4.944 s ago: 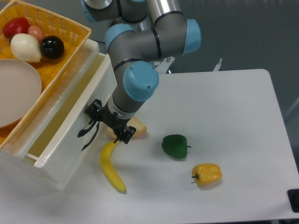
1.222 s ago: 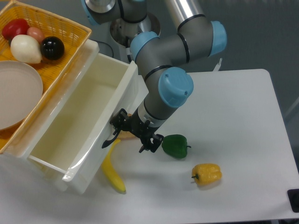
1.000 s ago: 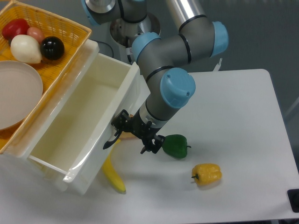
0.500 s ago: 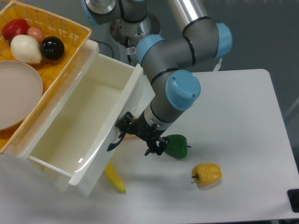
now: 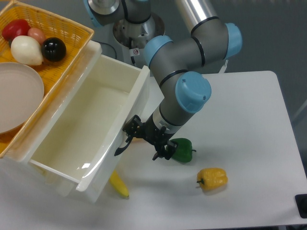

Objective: Slide open the top drawer

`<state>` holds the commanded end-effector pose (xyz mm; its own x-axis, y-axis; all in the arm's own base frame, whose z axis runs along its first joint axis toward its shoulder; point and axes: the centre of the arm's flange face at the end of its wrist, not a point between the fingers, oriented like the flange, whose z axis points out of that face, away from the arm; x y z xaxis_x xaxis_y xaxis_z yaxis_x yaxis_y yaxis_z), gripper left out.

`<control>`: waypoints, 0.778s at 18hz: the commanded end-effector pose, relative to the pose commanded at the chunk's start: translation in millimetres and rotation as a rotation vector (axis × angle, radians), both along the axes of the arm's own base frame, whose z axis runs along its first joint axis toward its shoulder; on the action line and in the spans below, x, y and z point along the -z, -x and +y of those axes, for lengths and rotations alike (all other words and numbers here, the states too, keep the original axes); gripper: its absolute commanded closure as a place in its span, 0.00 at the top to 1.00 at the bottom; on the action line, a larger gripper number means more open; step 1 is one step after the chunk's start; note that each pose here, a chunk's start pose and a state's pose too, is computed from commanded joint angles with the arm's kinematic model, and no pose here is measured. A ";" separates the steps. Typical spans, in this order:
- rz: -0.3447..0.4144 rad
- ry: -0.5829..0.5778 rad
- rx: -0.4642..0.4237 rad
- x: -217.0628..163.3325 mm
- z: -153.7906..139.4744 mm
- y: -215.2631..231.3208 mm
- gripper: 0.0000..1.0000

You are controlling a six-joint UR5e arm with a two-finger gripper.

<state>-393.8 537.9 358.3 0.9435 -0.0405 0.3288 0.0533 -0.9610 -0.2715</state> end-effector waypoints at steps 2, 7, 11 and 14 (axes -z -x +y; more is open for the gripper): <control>0.000 0.000 -0.002 0.0 -0.6 0.8 1.00; -0.001 -0.001 -0.003 -0.9 -0.8 0.4 1.00; -0.026 -0.028 -0.009 -2.4 1.2 -0.8 1.00; -0.048 -0.040 -0.023 -1.2 1.1 -1.2 1.00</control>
